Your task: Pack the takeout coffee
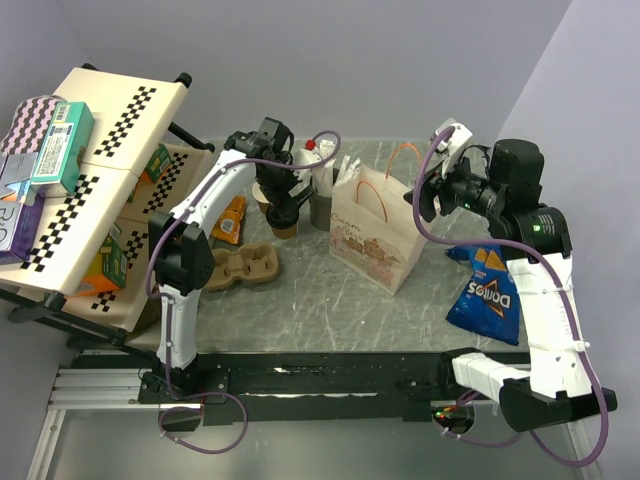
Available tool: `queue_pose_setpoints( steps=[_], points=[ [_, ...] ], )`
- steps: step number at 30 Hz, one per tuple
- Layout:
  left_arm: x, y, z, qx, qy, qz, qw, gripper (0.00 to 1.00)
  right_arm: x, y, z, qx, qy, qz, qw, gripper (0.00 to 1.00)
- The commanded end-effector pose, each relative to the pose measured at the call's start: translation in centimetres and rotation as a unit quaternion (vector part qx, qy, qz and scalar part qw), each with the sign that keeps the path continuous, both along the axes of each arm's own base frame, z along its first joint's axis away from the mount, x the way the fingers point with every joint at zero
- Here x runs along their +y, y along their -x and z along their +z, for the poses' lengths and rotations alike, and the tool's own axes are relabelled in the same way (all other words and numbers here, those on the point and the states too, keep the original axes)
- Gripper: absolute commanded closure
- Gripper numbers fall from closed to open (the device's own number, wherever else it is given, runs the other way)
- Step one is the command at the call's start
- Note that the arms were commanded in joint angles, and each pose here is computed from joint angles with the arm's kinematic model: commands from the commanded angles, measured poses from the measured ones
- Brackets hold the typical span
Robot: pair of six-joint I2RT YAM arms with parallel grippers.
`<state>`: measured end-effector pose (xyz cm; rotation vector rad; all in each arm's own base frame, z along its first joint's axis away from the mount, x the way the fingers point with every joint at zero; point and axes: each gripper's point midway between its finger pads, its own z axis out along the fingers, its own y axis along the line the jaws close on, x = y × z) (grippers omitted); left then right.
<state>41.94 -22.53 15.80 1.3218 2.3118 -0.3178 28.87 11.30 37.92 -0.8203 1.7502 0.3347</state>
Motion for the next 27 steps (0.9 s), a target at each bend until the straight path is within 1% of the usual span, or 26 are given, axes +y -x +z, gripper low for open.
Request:
queue_pose_setpoints(
  steps=[1, 11, 22, 27],
  points=[
    [0.7, 0.8, 0.0, 0.014, -0.015, -0.006, 1.0, 0.01, 0.0, 0.4, 1.3, -0.014, -0.013, 0.003, 1.0, 0.27],
    [1.2, 0.9, -1.1, 0.02, -0.03, -0.005, 0.999, 0.01, -0.2, 0.2, 0.9, -0.008, -0.018, 0.0, 1.0, 0.27],
    [1.3, -0.1, -1.5, 0.005, -0.042, -0.008, 0.999, 0.01, -0.5, 0.3, 0.5, -0.005, -0.018, -0.005, 1.0, 0.27],
    [0.8, -0.6, -1.6, 0.005, -0.035, -0.009, 0.999, 0.0, -0.6, 0.2, 0.5, -0.004, -0.018, -0.006, 1.0, 0.27]
  ],
)
